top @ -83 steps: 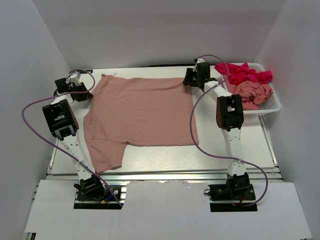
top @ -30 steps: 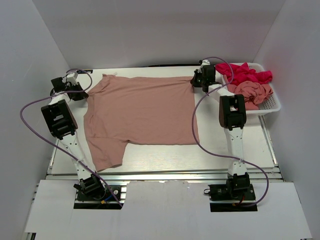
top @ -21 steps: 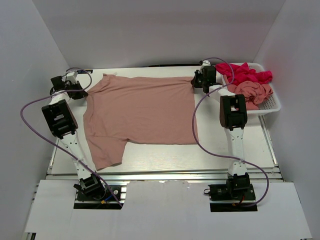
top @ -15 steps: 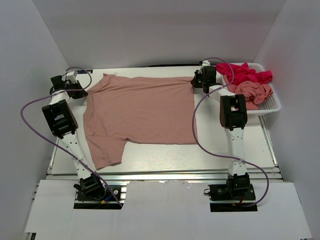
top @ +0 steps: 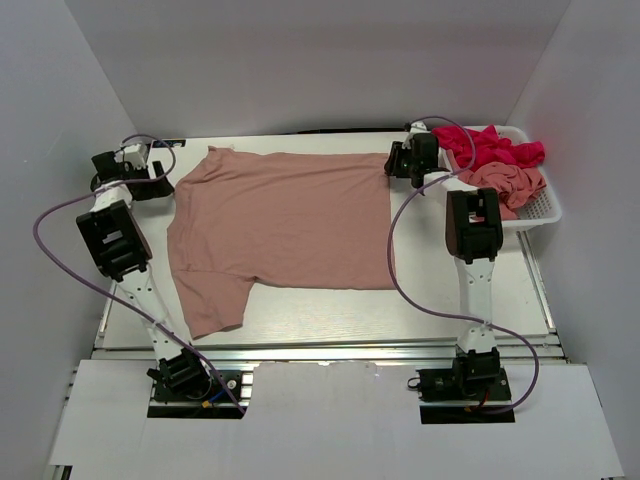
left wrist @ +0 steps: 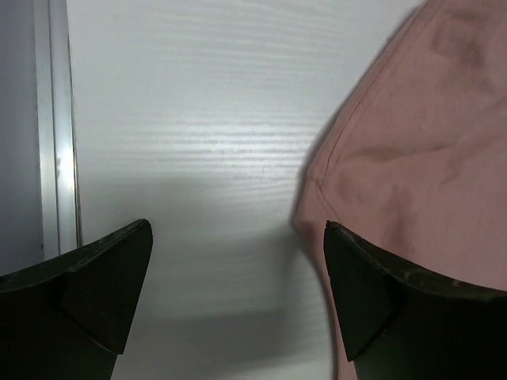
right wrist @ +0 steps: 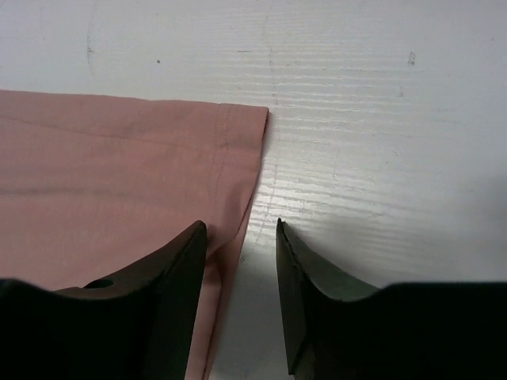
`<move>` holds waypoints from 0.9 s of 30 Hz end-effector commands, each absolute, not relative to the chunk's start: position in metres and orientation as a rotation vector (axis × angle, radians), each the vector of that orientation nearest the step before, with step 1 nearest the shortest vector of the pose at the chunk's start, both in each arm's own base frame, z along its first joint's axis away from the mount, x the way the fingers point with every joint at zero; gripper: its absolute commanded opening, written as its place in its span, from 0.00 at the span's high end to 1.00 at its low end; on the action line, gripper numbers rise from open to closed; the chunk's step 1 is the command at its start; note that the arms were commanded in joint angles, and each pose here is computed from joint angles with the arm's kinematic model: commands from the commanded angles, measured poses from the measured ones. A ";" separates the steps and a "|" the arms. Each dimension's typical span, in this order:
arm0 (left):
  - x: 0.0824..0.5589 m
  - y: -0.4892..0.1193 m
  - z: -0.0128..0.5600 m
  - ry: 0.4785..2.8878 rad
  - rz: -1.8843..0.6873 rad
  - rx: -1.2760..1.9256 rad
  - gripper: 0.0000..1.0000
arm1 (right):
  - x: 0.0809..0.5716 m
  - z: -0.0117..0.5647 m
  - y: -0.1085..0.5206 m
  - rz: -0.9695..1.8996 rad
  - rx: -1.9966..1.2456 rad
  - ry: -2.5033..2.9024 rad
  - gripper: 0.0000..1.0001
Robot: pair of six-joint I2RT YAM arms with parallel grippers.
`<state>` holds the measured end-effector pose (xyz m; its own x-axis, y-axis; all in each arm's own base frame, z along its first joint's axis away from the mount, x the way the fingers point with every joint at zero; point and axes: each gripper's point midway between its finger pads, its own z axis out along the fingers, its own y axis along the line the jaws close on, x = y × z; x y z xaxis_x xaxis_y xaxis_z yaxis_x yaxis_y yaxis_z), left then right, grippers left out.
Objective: Fold and stack the t-shirts
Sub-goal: Flatten out the tshirt
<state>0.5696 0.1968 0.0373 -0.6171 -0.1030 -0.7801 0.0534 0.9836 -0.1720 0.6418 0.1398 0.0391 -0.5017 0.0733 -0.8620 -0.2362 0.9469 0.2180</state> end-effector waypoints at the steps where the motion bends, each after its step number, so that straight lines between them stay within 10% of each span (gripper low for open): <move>1: 0.559 0.205 0.114 2.144 -0.125 -0.017 0.02 | 0.647 0.131 0.136 0.379 -0.119 1.877 0.53; 27: 0.698 0.105 0.050 1.885 -0.647 -0.167 0.07 | 0.570 0.192 0.243 0.524 -0.405 1.805 0.53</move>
<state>0.6941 0.1100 0.0480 -0.4032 -0.2975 -0.8654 0.2022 0.8934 -0.4012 0.5800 0.2307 0.1450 -0.3858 0.0138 -0.9225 -0.4765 0.8533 0.2120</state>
